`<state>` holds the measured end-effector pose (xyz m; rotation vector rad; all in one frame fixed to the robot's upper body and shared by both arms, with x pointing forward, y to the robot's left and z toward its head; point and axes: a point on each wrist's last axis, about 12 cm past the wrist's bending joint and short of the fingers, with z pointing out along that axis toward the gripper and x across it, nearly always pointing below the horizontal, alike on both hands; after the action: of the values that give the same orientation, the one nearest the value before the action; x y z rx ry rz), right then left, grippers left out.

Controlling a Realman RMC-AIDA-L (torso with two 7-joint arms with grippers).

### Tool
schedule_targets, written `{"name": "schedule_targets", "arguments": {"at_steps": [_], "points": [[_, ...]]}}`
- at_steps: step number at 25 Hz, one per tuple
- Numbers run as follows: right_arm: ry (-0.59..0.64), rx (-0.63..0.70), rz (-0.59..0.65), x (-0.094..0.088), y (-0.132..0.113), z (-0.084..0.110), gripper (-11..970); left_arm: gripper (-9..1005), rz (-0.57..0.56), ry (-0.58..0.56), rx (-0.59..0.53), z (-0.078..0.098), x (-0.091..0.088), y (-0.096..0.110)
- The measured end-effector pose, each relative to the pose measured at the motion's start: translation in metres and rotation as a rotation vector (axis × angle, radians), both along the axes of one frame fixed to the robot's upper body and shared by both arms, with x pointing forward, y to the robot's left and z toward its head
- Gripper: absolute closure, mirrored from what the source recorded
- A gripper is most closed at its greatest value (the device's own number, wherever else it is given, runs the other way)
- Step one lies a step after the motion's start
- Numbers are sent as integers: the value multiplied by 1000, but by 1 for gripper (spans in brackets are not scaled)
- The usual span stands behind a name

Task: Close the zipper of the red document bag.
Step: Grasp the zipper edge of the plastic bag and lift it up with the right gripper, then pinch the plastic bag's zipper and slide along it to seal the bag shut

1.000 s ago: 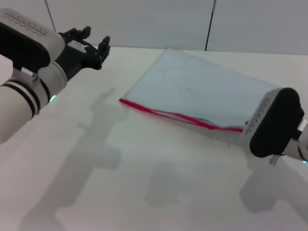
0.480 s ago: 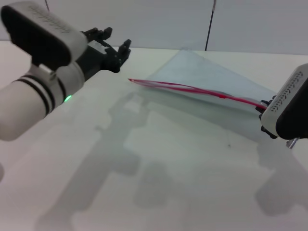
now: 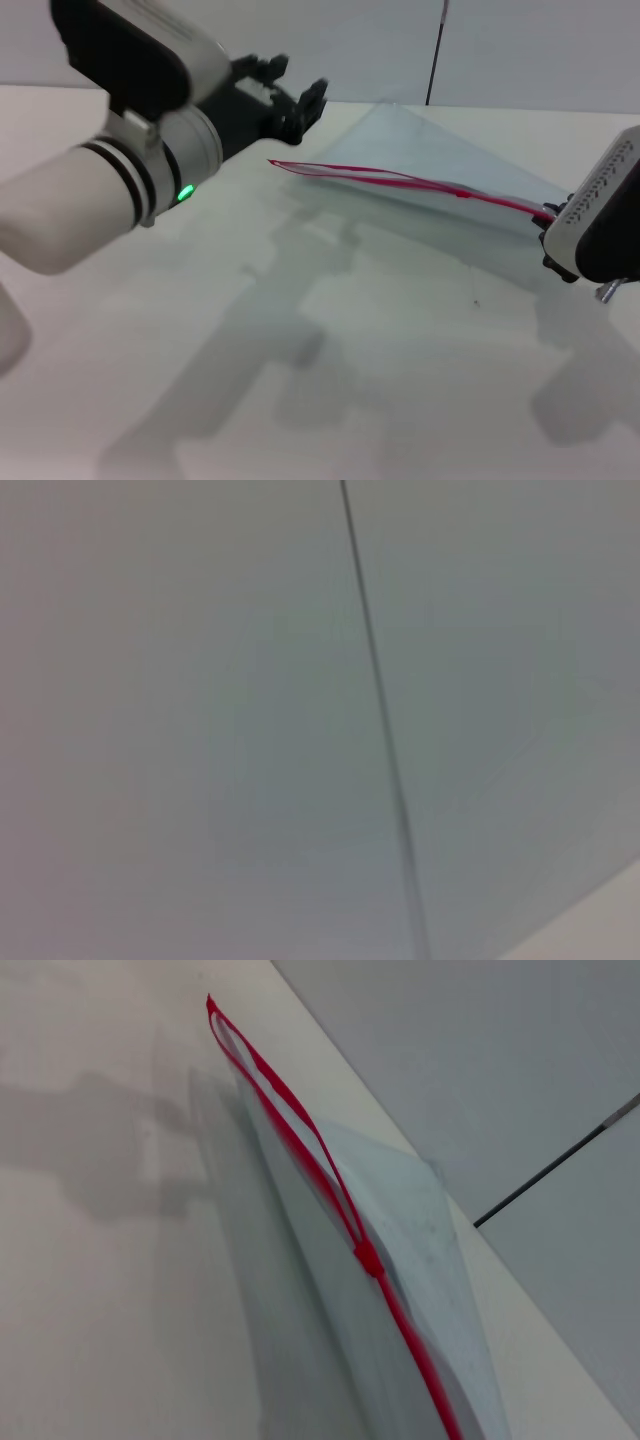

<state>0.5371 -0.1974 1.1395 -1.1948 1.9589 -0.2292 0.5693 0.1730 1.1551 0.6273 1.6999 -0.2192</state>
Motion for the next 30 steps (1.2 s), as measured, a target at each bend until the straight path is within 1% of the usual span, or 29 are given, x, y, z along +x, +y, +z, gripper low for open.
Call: {"name": "schedule_targets", "arguments": {"at_steps": [3, 5, 7, 11, 15, 17, 21, 27, 30], "points": [[-4, 3, 1, 1, 1, 1, 900, 501, -94, -20, -121, 8, -1, 7], [-5, 5, 1, 1, 1, 1, 903, 501, -136, -31, -143, 8, -2, 11], [-6, 6, 1, 1, 1, 1, 905, 501, -192, -53, -132, 7, -4, 13], [-9, 7, 2, 1, 2, 2, 906, 500, -265, -87, -13, 1, -7, 9], [-12, 10, 6, 2, 3, 3, 907, 500, -290, -88, 29, -3, -8, 8], [-11, 18, 9, 2, 4, 4, 908, 500, -324, -85, 79, -6, -4, 6], [-7, 38, 18, 3, 7, 5, 909, 500, -376, -81, 140, -9, -1, 2], [-19, 42, 26, 5, 9, 7, 910, 500, -472, -108, 270, -15, -3, -5], [-20, 43, 27, 5, 10, 8, 911, 500, -493, -122, 305, -17, -3, -7]]}}
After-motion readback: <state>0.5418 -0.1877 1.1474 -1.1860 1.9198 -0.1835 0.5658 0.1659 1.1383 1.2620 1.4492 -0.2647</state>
